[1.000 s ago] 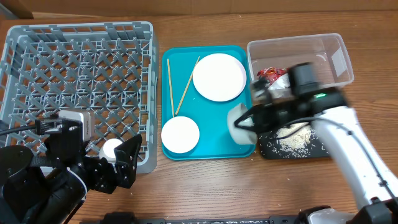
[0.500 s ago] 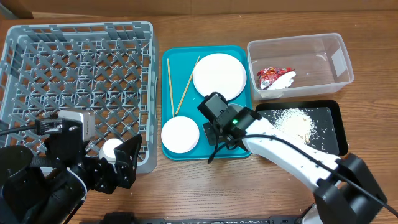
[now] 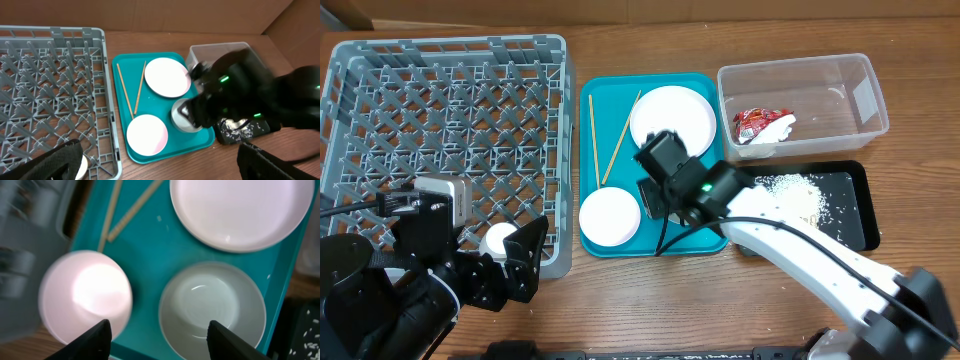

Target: Sort waste into correct bins and load items into the dishwasher

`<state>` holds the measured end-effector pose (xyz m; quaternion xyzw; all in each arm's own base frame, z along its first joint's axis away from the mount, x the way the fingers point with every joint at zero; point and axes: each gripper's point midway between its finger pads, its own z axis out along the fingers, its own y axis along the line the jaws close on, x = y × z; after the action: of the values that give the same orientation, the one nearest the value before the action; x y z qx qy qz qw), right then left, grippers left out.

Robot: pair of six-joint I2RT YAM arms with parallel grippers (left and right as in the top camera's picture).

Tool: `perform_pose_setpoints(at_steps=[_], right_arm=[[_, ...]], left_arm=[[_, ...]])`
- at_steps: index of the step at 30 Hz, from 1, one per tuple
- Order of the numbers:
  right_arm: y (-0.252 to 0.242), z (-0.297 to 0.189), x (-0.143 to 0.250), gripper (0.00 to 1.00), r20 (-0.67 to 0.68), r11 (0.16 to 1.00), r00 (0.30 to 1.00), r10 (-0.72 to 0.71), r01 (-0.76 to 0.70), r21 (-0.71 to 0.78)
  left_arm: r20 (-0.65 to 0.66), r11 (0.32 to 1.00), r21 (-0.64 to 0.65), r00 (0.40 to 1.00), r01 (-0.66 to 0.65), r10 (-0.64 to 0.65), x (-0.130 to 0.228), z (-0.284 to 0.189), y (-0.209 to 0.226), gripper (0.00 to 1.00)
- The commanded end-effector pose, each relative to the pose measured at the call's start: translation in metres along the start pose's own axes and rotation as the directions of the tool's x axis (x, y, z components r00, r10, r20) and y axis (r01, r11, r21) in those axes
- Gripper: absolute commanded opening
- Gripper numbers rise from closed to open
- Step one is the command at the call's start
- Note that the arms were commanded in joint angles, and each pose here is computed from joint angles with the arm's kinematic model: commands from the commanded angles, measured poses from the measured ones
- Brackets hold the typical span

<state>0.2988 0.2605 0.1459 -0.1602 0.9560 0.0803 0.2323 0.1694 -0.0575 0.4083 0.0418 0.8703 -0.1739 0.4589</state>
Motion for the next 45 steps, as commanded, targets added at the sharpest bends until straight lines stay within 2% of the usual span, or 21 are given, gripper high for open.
perform_pose_setpoints(at_steps=[1, 5, 14, 15, 17, 18, 20, 21, 31, 45], right_arm=[[-0.004, -0.048, -0.039, 0.64, 0.146, 0.999, 0.988, 0.046, -0.042, -0.032], [-0.025, -0.064, -0.046, 0.64, 0.173, 0.996, 0.981, 0.09, -0.088, -0.02], [-0.056, -0.065, -0.032, 0.65, 0.107, 0.99, 0.986, 0.128, -0.133, 0.04], [-0.056, -0.065, -0.032, 0.68, 0.109, 0.99, 0.986, 0.129, -0.134, 0.039], [-0.054, -0.066, -0.035, 0.85, 0.119, 0.99, 0.984, 0.129, -0.134, 0.034], [-0.054, -0.066, -0.036, 0.91, 0.125, 0.99, 0.984, 0.13, -0.135, 0.031], [-0.053, -0.066, -0.039, 0.99, 0.134, 0.99, 0.982, 0.131, -0.136, 0.025], [-0.052, -0.066, -0.039, 1.0, 0.135, 0.991, 0.982, 0.132, -0.135, 0.017], [-0.037, -0.067, -0.047, 1.0, 0.148, 0.989, 0.979, 0.139, -0.131, -0.066], [-0.038, -0.066, -0.041, 0.71, 0.127, 0.99, 0.982, 0.137, -0.131, -0.057]], left_arm=[[0.008, 1.0, 0.017, 1.0, -0.025, 0.025, -0.002, -0.002, -0.004, 1.0], [0.008, 1.0, 0.017, 1.0, -0.025, 0.025, -0.002, -0.002, -0.004, 1.0], [0.008, 1.0, 0.017, 1.0, -0.025, 0.025, -0.002, -0.002, -0.004, 1.0], [0.008, 1.0, 0.017, 1.0, -0.025, 0.025, -0.002, -0.002, -0.004, 1.0], [0.008, 1.0, 0.017, 1.0, -0.025, 0.025, -0.002, -0.002, -0.004, 1.0], [0.008, 1.0, 0.017, 1.0, -0.025, 0.025, -0.002, -0.002, -0.004, 1.0], [0.008, 1.0, 0.017, 1.0, -0.025, 0.025, -0.002, -0.002, -0.004, 1.0], [0.008, 1.0, 0.017, 1.0, -0.025, 0.025, -0.002, -0.002, -0.004, 1.0], [0.013, 1.0, 0.021, 1.0, -0.023, 0.023, -0.004, -0.002, -0.005, 1.0], [0.01, 1.0, 0.02, 1.0, -0.022, 0.022, -0.003, -0.002, -0.004, 1.0]])
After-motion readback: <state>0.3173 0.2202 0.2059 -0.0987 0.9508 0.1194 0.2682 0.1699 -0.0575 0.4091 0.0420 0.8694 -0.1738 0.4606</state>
